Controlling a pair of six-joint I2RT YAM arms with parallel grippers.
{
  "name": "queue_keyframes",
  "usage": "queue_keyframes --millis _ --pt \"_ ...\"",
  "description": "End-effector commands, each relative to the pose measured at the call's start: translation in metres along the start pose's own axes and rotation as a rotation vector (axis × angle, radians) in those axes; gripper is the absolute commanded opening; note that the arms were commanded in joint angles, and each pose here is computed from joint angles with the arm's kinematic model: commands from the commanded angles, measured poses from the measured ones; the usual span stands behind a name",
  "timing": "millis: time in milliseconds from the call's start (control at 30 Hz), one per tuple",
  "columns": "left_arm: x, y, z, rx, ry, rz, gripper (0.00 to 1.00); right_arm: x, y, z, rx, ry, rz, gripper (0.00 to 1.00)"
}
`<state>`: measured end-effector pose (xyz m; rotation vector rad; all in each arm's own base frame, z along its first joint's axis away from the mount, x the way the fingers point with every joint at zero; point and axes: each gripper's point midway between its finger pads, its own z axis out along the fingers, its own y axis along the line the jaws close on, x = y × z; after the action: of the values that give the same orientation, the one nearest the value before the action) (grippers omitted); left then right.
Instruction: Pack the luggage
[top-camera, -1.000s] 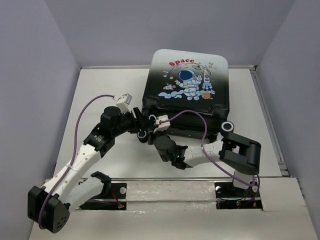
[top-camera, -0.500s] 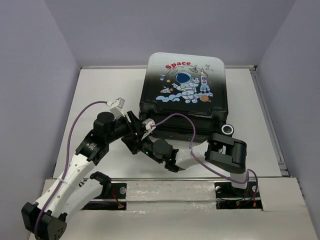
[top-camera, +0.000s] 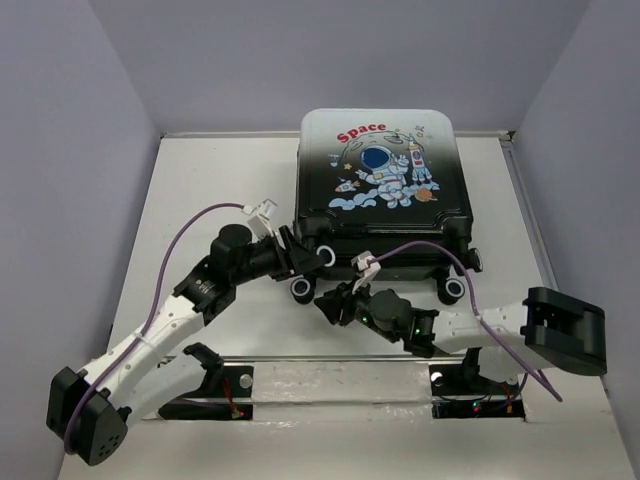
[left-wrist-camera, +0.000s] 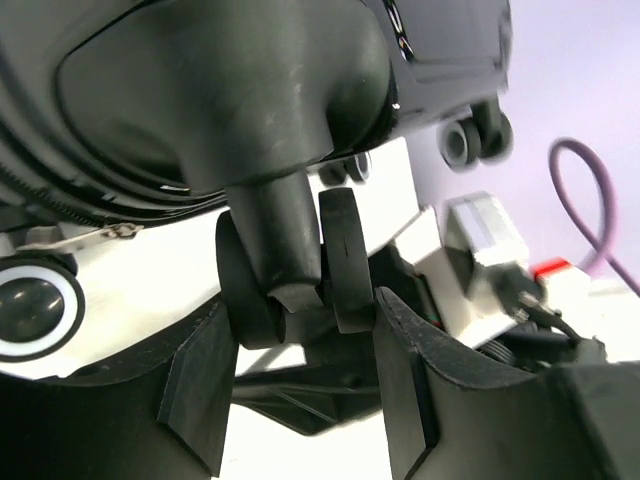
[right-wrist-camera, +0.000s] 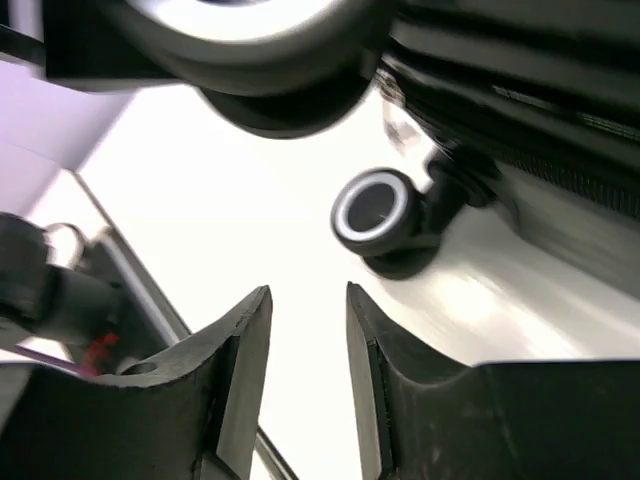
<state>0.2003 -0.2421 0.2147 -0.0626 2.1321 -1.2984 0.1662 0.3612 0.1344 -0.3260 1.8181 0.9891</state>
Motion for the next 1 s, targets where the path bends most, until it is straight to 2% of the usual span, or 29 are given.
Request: queue_keyframes --millis 0,67,133,200,300,533,600,700,833,967 --pt "-0.016 -0.113 0.002 0.418 -0.069 0.163 0.06 0.011 -0.044 -0.021 0.163 0.060 -0.013 0.44" --pt "-0.011 -0.116 0.013 0.426 -0.052 0.155 0.06 -0.010 -0.056 -0.028 0.183 0.017 0.010 0.44" --pt "-0.010 -0.124 0.016 0.446 -0.054 0.164 0.06 -0.015 -0.067 -0.037 0.212 0.037 0.008 0.45" --pt "-0.010 -0.122 0.022 0.442 -0.060 0.160 0.06 -0.031 -0.057 -0.048 0.158 0.059 -0.024 0.55" --pt "-0.009 -0.122 0.029 0.444 -0.055 0.165 0.06 -0.051 -0.041 -0.061 0.120 0.113 -0.115 0.77" --pt "-0.009 -0.111 0.034 0.412 -0.075 0.133 0.06 -0.070 -0.036 -0.074 0.137 0.160 -0.203 0.94" --pt "-0.010 -0.107 0.033 0.404 -0.097 0.112 0.06 -0.083 -0.026 -0.071 0.107 0.131 -0.213 0.99" --pt "-0.011 -0.107 0.032 0.412 -0.104 0.097 0.06 -0.103 -0.016 -0.064 0.087 0.057 -0.218 1.00" --pt "-0.010 -0.110 0.034 0.420 -0.090 0.094 0.08 -0.115 -0.014 -0.046 0.125 0.027 -0.228 1.00" --pt "-0.006 -0.108 0.034 0.423 -0.075 0.087 0.11 -0.142 -0.005 -0.037 0.111 -0.085 -0.201 1.00"
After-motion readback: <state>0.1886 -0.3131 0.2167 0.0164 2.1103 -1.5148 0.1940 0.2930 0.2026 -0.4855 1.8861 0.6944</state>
